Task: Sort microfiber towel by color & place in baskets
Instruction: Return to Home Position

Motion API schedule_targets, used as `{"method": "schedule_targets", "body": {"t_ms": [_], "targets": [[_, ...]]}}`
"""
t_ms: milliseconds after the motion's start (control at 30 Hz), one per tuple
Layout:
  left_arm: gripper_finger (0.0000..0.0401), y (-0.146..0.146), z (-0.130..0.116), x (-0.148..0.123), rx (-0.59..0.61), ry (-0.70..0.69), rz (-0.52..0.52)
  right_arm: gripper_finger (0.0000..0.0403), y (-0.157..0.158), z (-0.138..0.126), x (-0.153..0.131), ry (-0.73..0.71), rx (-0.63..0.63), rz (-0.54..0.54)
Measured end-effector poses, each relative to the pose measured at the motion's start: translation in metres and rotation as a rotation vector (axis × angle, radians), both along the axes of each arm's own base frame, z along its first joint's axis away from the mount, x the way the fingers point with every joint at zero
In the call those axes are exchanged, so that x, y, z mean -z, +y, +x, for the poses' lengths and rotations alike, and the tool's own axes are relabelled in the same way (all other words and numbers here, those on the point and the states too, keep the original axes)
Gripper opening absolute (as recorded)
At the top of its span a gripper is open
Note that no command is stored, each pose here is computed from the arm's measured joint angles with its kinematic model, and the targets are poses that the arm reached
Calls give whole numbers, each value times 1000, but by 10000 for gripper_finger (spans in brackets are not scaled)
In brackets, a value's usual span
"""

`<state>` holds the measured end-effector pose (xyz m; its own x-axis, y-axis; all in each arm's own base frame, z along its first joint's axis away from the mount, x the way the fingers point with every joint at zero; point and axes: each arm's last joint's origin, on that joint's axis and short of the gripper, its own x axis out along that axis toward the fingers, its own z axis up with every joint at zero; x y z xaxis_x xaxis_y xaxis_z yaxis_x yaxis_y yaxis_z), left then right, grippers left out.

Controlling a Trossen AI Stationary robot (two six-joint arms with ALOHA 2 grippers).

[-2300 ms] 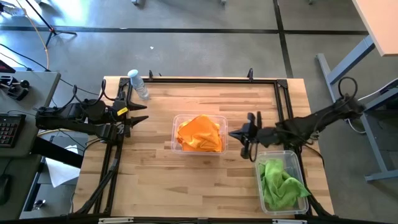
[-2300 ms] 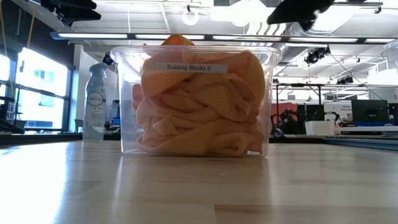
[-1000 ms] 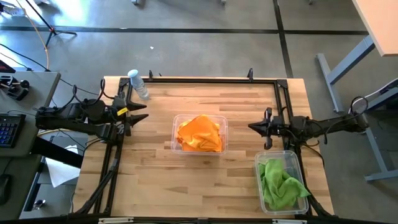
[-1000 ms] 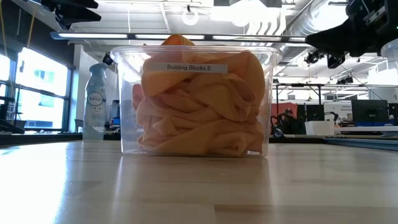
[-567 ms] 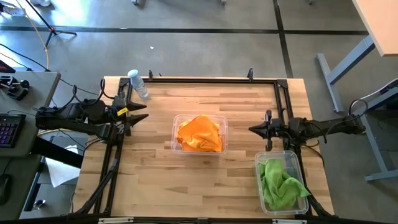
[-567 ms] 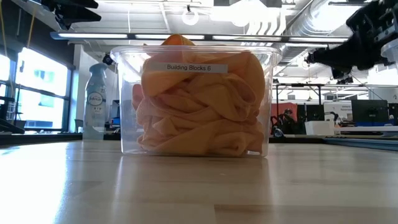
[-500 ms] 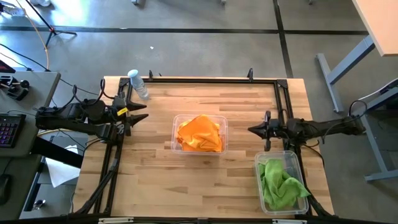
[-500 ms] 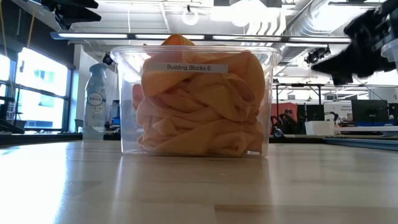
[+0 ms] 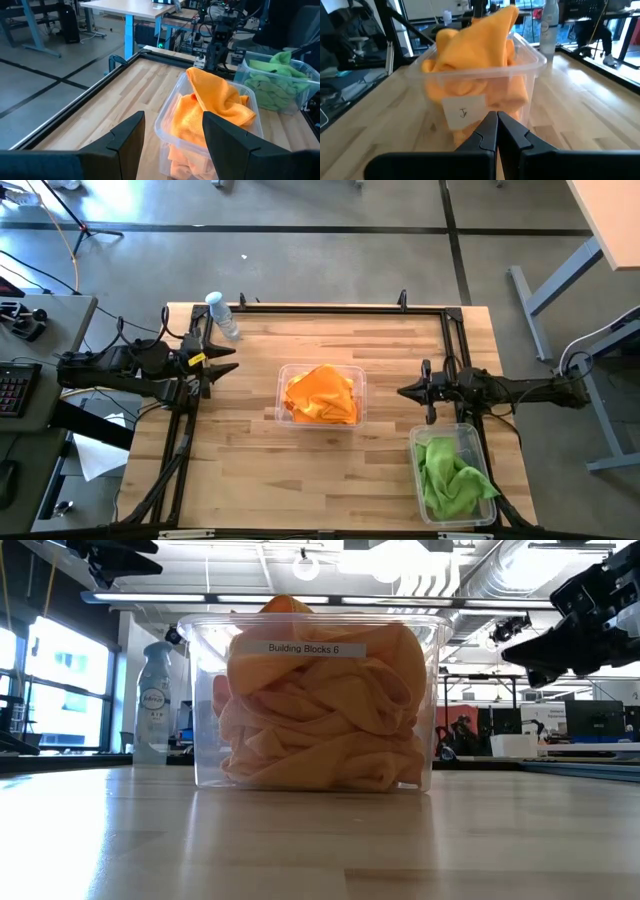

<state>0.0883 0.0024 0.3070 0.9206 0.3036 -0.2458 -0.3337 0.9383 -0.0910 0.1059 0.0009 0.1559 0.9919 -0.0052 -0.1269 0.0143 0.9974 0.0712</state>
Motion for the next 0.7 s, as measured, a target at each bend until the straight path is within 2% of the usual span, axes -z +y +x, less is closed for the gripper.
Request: {"method": "schedule_targets", "body": {"t_ms": [300,533,700], "targets": [[188,0,0,0,25,24,76,0,-1,0,0,5,5,-3],[188,-1,2,-6,71,14,239,0,-1,0,0,6,5,-4],[188,-4,11,9,166,-90,311,0,-1,0,0,6,6,-4]]}}
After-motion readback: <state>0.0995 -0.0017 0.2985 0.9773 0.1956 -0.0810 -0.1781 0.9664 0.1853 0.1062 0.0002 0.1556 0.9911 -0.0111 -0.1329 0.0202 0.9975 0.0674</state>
